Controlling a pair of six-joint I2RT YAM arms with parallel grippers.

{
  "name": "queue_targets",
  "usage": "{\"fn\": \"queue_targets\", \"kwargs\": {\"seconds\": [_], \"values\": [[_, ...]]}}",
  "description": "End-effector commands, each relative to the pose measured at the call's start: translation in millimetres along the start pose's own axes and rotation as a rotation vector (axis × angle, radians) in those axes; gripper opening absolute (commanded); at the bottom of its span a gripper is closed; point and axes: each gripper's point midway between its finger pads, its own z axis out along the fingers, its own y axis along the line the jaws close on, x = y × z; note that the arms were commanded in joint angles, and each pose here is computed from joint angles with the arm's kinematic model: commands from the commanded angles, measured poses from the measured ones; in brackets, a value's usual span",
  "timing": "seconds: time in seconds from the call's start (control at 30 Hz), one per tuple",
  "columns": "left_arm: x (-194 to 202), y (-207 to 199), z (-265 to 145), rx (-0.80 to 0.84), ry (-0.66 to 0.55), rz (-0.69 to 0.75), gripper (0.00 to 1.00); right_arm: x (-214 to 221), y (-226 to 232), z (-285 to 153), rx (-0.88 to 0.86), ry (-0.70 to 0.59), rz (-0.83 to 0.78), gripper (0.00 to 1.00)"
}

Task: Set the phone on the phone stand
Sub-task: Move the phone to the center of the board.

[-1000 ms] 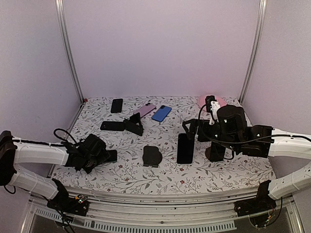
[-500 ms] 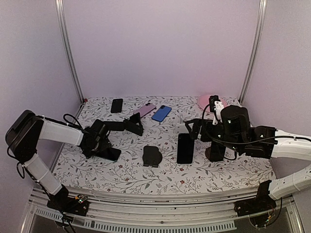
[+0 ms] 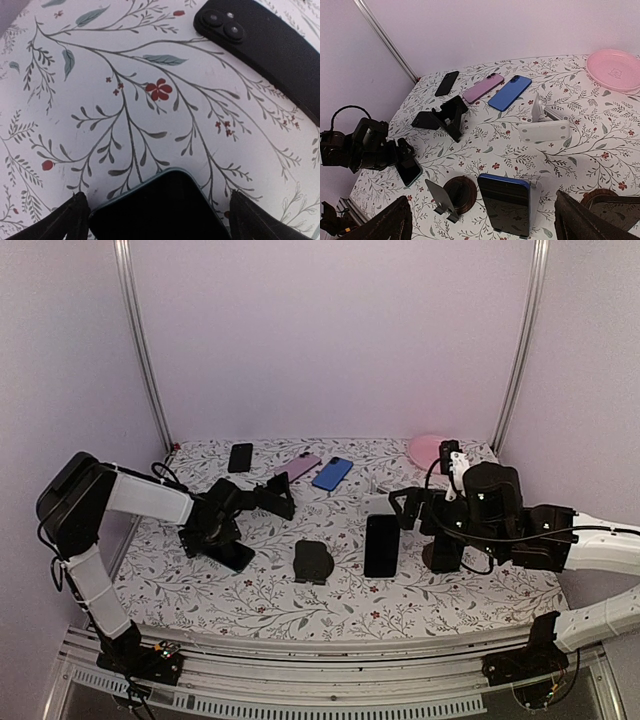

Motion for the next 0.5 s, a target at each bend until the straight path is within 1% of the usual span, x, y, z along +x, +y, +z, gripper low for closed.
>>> {"fn": "queue_targets", "kwargs": {"seconds": [0.0, 0.17, 0.33, 0.47], "values": [[43, 22, -3, -0.107, 0.103, 0.067, 0.97, -3, -5, -3, 0.007, -0.021, 0.022, 0.99], [53, 13, -17, -0.086, 0.109, 0.014, 0.97, -2, -5, -5, -0.001, -0.019, 0.030, 0.99], [55, 8, -18, -0.093, 0.123, -0.033, 0.97, -3, -6, -10, -0.012, -0.021, 0.038, 0.99], [62, 15, -19, -0.118, 0.141, -0.076, 0.97, -3, -11, -16, -0.015, -0.031, 0.054, 0.99]]}}
